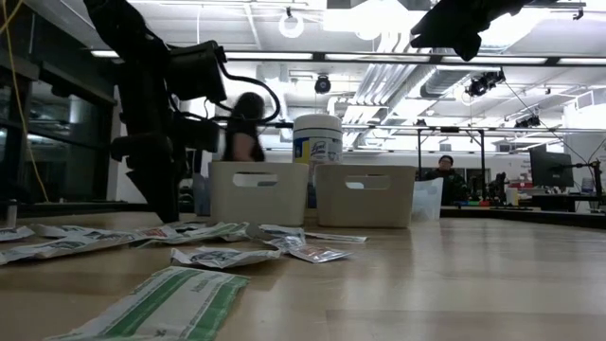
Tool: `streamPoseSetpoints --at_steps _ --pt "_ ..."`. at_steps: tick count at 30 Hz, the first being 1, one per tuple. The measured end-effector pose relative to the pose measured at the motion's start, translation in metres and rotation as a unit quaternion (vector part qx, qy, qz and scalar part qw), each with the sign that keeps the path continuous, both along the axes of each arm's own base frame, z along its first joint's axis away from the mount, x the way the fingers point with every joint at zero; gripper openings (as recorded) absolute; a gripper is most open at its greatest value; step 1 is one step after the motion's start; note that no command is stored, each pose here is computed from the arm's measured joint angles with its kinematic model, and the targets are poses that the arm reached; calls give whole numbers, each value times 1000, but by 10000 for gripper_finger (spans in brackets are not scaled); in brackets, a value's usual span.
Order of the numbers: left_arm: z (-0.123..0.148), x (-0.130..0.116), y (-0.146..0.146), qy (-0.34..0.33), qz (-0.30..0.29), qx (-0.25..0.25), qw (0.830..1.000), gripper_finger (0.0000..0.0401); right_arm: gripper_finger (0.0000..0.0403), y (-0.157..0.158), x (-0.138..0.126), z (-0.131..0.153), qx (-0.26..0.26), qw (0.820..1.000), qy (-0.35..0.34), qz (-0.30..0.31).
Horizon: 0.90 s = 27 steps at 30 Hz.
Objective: Pick & Place First Aid Supplies
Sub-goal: Put the wipe into the gray bin
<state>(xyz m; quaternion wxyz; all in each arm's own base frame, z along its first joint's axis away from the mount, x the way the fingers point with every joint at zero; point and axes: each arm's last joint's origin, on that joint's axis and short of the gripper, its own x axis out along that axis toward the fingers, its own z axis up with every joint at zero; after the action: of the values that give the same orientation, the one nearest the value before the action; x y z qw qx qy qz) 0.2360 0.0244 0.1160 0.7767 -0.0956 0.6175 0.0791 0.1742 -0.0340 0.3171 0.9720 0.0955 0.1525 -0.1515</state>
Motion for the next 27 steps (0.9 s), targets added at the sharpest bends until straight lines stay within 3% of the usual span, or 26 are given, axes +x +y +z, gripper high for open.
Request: streamPoseSetpoints --at_steps 8,14,22,27 --pt "0 0 -1 -3 -7 -14 1000 9 142 0 0 0 0 1000 0 0" --pt "4 -3 -2 -8 -23 -17 1000 3 142 0 0 0 0 1000 0 0" --pt "32 -30 -7 -5 -47 -60 997 0 142 0 0 0 0 1000 0 0" --pt "64 -42 -12 -86 -82 -106 987 0 142 0 0 0 0 1000 -1 0"
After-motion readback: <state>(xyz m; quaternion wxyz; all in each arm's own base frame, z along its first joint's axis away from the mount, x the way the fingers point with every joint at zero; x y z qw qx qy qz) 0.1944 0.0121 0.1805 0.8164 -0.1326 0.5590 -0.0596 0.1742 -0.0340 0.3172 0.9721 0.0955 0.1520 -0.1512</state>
